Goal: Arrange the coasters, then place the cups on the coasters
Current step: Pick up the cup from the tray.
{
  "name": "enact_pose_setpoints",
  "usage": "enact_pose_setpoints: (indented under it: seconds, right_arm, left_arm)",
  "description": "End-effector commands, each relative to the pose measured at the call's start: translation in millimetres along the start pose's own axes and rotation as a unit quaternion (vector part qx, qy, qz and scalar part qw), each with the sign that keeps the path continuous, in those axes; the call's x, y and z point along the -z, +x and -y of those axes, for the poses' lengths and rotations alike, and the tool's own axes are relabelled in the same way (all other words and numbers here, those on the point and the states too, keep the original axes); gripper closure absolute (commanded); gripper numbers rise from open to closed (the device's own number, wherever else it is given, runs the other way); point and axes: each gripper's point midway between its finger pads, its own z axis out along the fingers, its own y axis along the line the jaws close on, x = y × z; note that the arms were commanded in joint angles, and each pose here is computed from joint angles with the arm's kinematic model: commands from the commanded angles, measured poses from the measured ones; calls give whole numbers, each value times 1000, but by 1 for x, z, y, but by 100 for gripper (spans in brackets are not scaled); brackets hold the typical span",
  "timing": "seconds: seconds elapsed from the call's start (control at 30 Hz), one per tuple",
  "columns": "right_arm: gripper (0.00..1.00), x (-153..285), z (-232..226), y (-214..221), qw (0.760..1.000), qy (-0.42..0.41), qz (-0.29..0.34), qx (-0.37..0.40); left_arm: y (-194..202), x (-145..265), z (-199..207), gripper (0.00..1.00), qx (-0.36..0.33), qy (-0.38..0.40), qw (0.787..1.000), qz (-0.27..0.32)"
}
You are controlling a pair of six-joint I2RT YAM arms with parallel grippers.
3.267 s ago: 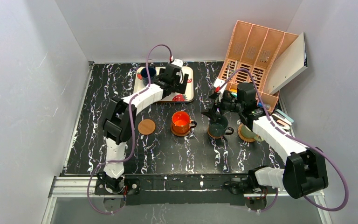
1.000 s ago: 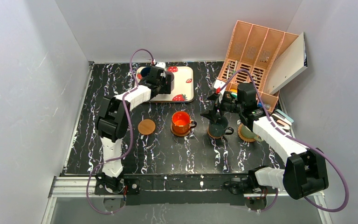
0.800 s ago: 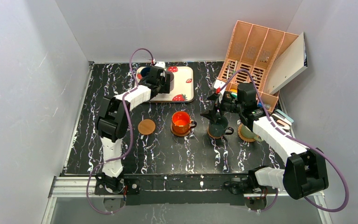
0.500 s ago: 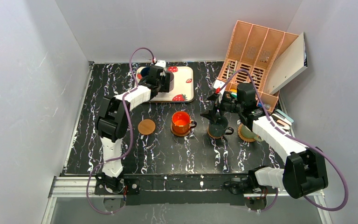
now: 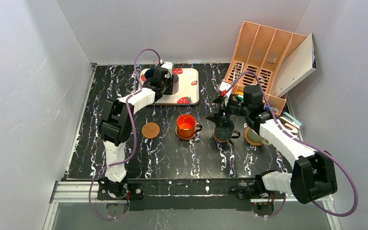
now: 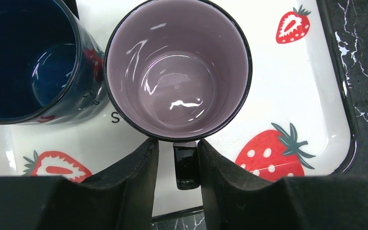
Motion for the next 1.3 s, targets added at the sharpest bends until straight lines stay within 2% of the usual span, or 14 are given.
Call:
enact_pose_setpoints:
  seconds: [0.0, 0.2, 0.3, 0.33, 0.43, 0.57, 0.7, 0.97, 1.07, 1.27]
  right_arm:
    - [1, 0, 1, -5, 1000, -3, 10, 7]
    - [1, -1, 0, -4, 1000, -6, 9, 5]
    - [1, -1, 0, -3, 1000, -7, 9, 4]
    - [1, -1, 0, -3, 1000, -7, 9, 4]
    - [1, -1, 0, -2, 1000, -8, 8, 4]
    - [1, -2, 0, -2, 1000, -8, 7, 3]
    - [1, -1, 0, -3, 1000, -7, 8, 4]
    - [1, 0, 0, -4, 1000, -6, 9, 6]
    - [1, 0, 0, -4, 1000, -5, 9, 7]
    - [1, 0, 1, -4, 1000, -3, 8, 8]
  left_arm:
    - [-21, 5, 1, 68, -3, 2, 1000, 25]
    - [-15, -2, -1, 65, -8, -2, 1000, 15]
    - [-15, -2, -3, 67, -11, -6, 1000, 18]
    - [-14, -2, -3, 72, -11, -6, 1000, 20]
    - [-14, -2, -2, 100, -12, -2, 1000, 21]
    - [-14, 2, 2, 100, -14, 12, 1000, 21]
    - [-26, 17, 10, 100, -17, 39, 998, 46]
    - [-77, 78, 18, 100, -18, 75, 987, 142]
    - [-87, 101, 21, 100, -26, 95, 981, 164]
    - [-101, 133, 9, 100, -34, 79, 979, 185]
